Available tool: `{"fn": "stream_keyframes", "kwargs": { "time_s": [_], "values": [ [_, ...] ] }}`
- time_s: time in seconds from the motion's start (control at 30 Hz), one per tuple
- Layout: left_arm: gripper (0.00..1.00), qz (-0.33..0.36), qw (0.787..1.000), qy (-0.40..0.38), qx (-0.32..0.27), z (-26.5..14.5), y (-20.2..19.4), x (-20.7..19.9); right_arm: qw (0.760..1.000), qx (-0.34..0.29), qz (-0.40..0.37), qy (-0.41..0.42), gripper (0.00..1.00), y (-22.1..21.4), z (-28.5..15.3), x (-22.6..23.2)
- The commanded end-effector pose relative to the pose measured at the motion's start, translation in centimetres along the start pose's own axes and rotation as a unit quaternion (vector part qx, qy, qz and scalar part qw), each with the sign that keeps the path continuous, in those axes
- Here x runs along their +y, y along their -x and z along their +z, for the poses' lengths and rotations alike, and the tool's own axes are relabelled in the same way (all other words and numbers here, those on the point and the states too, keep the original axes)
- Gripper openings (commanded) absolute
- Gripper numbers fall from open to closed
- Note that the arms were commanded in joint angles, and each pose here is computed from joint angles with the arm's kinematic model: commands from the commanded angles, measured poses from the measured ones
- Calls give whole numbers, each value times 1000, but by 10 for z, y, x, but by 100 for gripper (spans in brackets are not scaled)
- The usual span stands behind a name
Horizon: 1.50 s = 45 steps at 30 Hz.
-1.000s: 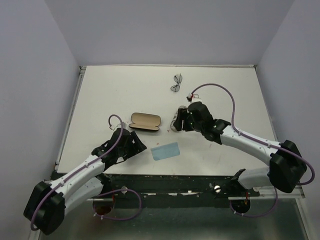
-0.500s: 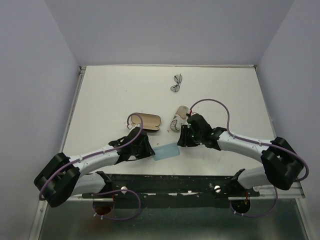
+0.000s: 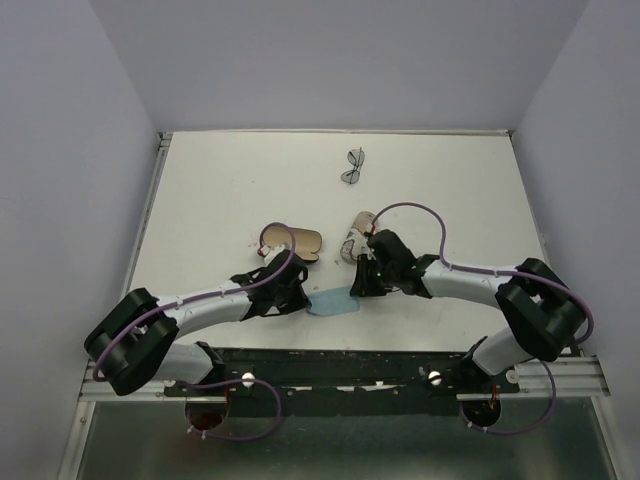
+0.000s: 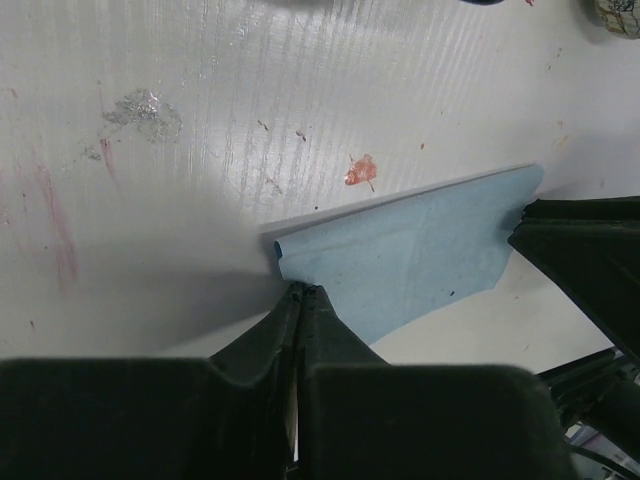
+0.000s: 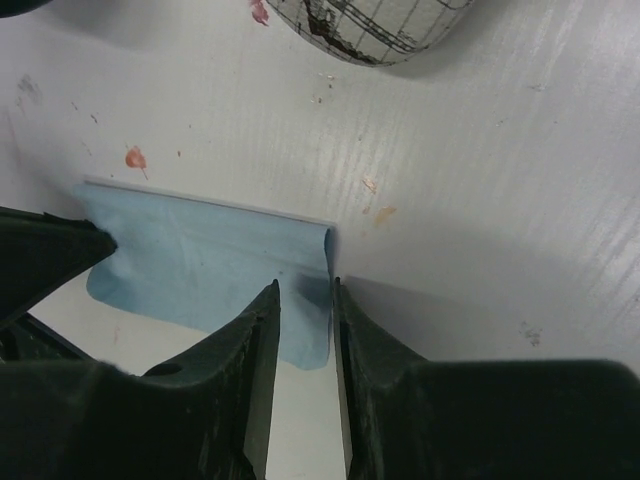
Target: Organize the sunglasses
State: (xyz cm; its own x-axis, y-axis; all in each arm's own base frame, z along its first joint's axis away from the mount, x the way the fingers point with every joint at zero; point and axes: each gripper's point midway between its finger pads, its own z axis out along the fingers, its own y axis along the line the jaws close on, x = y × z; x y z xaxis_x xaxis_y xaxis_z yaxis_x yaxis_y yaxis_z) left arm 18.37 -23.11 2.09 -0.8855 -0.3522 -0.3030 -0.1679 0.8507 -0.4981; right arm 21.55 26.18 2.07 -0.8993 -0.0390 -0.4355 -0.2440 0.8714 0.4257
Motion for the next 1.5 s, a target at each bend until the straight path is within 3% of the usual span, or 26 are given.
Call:
{"fn": "stream_keyframes", "kwargs": {
  "time_s": [0.0,0.07,0.7,0.83,1.17,1.47],
  "values": [
    [5,6,998,60,4,4,-6,26,999,31,-2,7,34,-14,7,3],
    [0,7,998,63,3,3,-5,26,999,34,-2,0,31,-16,7,1],
    [0,34,997,58,-22,-11,6,19,994,-7,-21,-111,13,-14,15,-2],
    [0,39,997,55,-28,-14,9,15,995,-20,-37,-90,1,-9,13,12],
    [0,84,993,27,-84,-48,42,-14,990,-113,-83,32,1,33,-22,66],
    [0,114,986,44,-116,-71,63,-20,980,-165,-92,64,1,64,-41,92]
  ]
}}
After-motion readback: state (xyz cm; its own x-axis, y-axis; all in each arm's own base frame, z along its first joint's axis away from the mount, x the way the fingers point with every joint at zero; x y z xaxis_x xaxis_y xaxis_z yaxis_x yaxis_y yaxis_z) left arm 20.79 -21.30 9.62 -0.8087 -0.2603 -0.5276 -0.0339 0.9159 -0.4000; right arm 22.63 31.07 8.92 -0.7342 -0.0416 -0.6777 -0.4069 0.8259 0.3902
